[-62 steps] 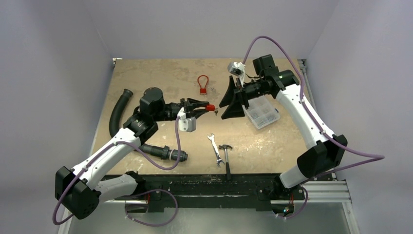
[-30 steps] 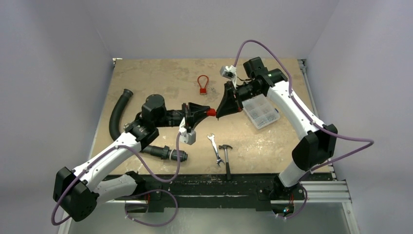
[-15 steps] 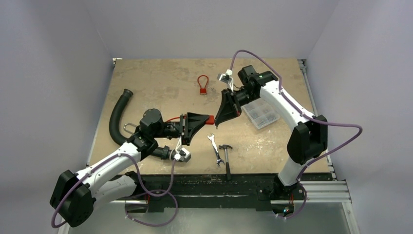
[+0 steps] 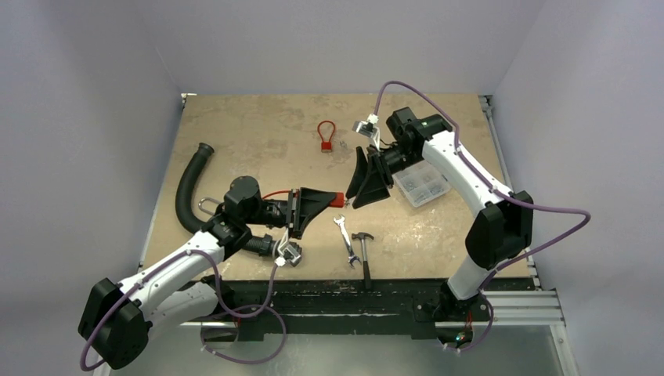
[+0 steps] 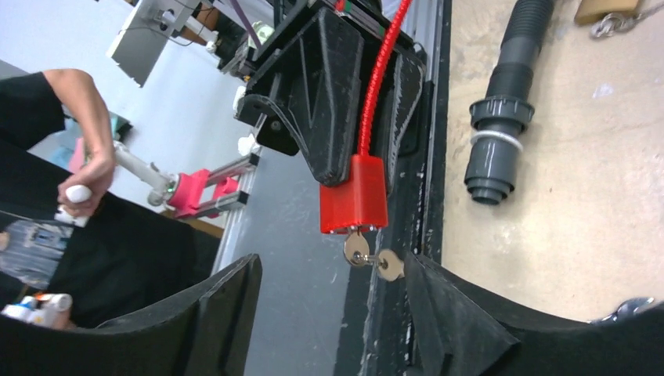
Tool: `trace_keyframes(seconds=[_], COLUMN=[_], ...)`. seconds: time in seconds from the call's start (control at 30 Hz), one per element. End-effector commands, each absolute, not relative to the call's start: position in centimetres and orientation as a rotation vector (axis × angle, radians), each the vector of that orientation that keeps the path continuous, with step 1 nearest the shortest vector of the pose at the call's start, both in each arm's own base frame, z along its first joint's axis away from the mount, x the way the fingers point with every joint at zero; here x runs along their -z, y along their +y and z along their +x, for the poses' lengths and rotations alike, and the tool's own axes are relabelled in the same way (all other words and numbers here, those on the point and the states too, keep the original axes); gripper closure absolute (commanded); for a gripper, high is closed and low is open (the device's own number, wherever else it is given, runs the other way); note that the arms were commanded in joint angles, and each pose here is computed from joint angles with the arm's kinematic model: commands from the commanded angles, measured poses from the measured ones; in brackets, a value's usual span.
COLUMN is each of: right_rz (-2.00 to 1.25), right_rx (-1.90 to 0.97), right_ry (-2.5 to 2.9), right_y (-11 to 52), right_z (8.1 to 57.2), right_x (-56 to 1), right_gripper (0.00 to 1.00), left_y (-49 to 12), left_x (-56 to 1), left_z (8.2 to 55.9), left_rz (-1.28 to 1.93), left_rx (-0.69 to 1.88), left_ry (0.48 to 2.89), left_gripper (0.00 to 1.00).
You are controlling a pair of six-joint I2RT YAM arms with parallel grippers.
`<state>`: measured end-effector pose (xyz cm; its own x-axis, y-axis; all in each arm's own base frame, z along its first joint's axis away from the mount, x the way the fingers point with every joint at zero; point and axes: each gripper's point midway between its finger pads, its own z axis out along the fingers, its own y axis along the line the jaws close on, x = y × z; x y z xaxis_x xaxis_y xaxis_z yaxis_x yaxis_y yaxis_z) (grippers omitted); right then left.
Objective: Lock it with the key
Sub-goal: Lock the lock.
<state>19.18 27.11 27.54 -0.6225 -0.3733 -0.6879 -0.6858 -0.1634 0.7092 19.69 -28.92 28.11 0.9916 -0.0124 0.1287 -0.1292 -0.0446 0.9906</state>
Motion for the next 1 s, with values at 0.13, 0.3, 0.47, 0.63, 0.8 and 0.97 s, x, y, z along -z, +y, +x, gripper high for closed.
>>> trace_keyframes(seconds=[0.13, 0.3, 0.47, 0.63, 0.8, 0.97], right_rz=[-1.337, -1.412, -1.442, -1.466, -1.438, -1.442], right_rx=[-1.742, -1.699, -1.577, -1.365, -1.219, -1.194], right_ry=[1.806, 1.806, 1.801, 1.771, 1.714, 1.656], right_y=[26.9, 28.3, 28.6, 29.7, 29.9, 29.5], right_z=[19.0, 18.8, 19.5, 20.7, 21.9, 21.3], right_x=[-28.6, -28.3, -28.2, -28.1, -28.3, -28.6], right_gripper=[0.13, 0.12, 0.03, 0.07, 0.11, 0.17], left_y=[-29.2, -29.4, -29.5, -29.7, -29.7, -29.7], left_x=[-29.3, -29.6, -30.0, -30.0, -30.5, -30.4], left_z=[17.6, 17.9, 18.5, 19.2, 20.1, 20.0], left_rz=[1.584, 1.588, 1.603, 1.613, 1.611, 1.620], left_rx=[-0.085, -0.071, -0.039, -0.021, -0.010, 0.014], left_ry=[-0.266, -0.259, -0.202, -0.141, -0.077, -0.052], left_gripper=[1.00, 1.00, 1.00, 1.00, 1.00, 1.00])
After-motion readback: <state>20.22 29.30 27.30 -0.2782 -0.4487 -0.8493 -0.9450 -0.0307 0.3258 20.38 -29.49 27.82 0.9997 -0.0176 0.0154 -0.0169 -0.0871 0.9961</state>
